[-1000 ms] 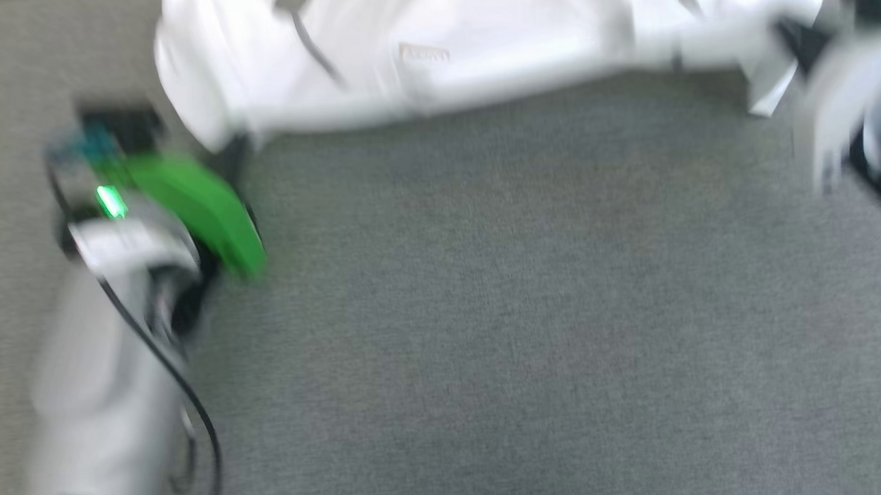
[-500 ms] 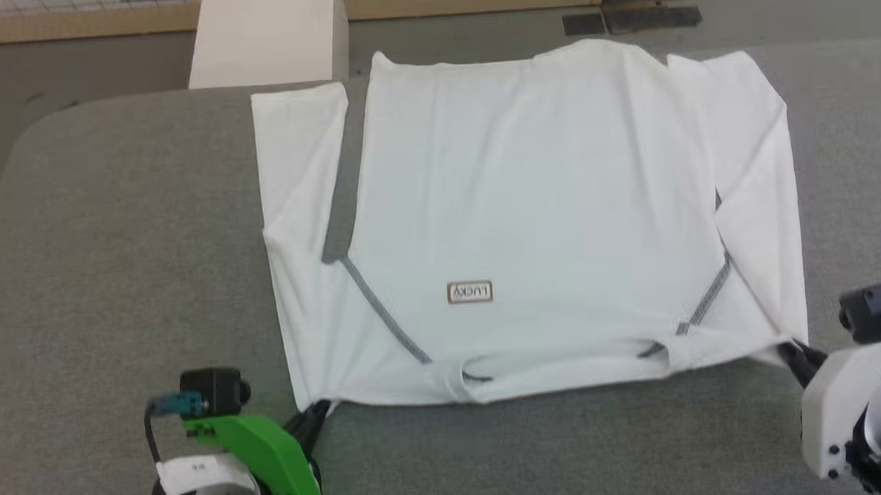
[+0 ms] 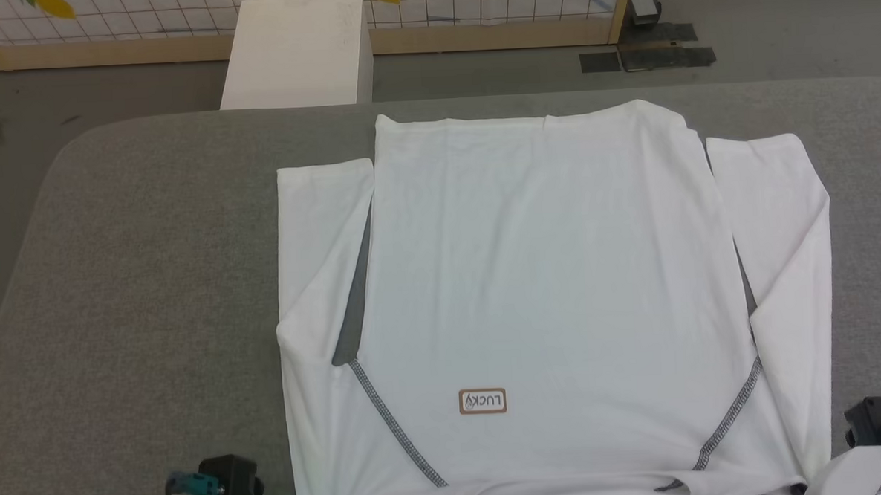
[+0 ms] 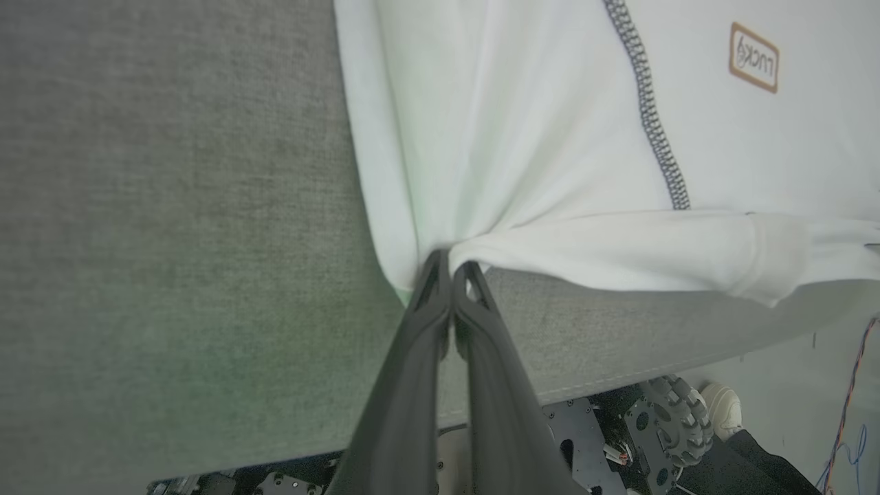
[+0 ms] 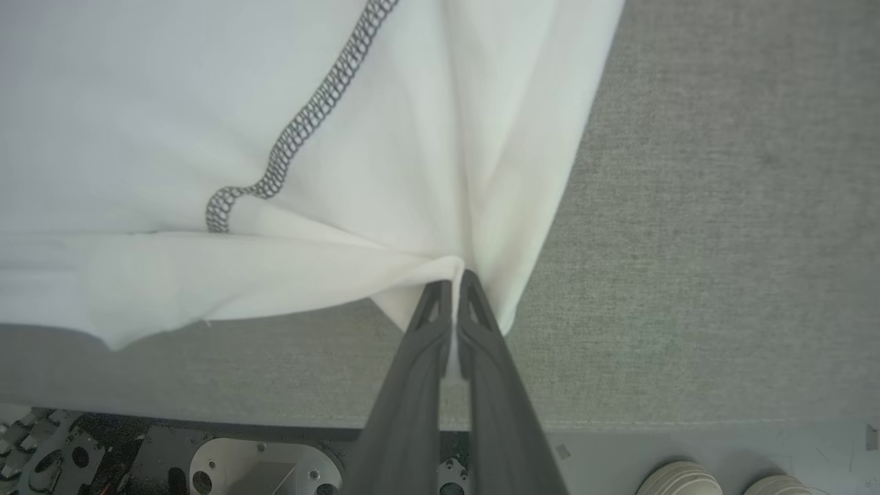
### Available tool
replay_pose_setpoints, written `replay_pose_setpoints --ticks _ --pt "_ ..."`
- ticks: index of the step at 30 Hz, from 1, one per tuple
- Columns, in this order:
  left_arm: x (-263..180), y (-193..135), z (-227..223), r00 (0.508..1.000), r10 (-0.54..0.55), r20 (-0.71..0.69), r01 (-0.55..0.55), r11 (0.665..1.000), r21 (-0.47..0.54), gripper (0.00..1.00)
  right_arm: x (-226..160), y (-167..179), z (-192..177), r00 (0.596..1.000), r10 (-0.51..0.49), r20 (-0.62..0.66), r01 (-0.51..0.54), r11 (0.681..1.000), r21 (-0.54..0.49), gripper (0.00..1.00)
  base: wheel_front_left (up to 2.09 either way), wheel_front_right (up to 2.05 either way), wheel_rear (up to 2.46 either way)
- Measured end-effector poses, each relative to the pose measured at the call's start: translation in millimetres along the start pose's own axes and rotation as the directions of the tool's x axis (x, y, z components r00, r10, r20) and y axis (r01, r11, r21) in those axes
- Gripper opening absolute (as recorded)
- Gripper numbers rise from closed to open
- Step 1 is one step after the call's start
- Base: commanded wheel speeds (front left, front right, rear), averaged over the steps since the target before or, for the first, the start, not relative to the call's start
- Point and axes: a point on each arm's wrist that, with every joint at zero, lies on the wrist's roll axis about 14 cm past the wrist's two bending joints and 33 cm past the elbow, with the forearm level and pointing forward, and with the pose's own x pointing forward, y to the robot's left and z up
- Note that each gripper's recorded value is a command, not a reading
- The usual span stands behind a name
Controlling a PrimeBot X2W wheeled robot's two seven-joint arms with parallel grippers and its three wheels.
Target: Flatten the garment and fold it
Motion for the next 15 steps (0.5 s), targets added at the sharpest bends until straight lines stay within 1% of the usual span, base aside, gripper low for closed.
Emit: replay_pose_setpoints --ticks 3,6,15 --pt "-2.6 0.5 -8.5 1.000 0.005 -0.029 -0.005 1.000 -0.002 0.00 -1.4 -2.4 -15.9 0.999 -0.015 -0.052 0.016 1.000 0.017 0.00 0.00 0.00 0.00" --pt "-4.4 -0.8 -14.9 0.999 0.003 -0.048 -0.003 1.000 -0.005 0.00 -1.4 -5.6 -23.2 0.997 -0.034 -0.071 0.036 0.999 0.023 0.00 0.00 0.00 0.00" --pt "-0.1 -4.3 -10.6 1.000 -0.022 0.013 0.022 1.000 0.021 0.00 13.7 -1.6 -29.2 0.999 -0.016 -0.032 0.018 0.998 0.056 0.00 0.00 0.00 0.00"
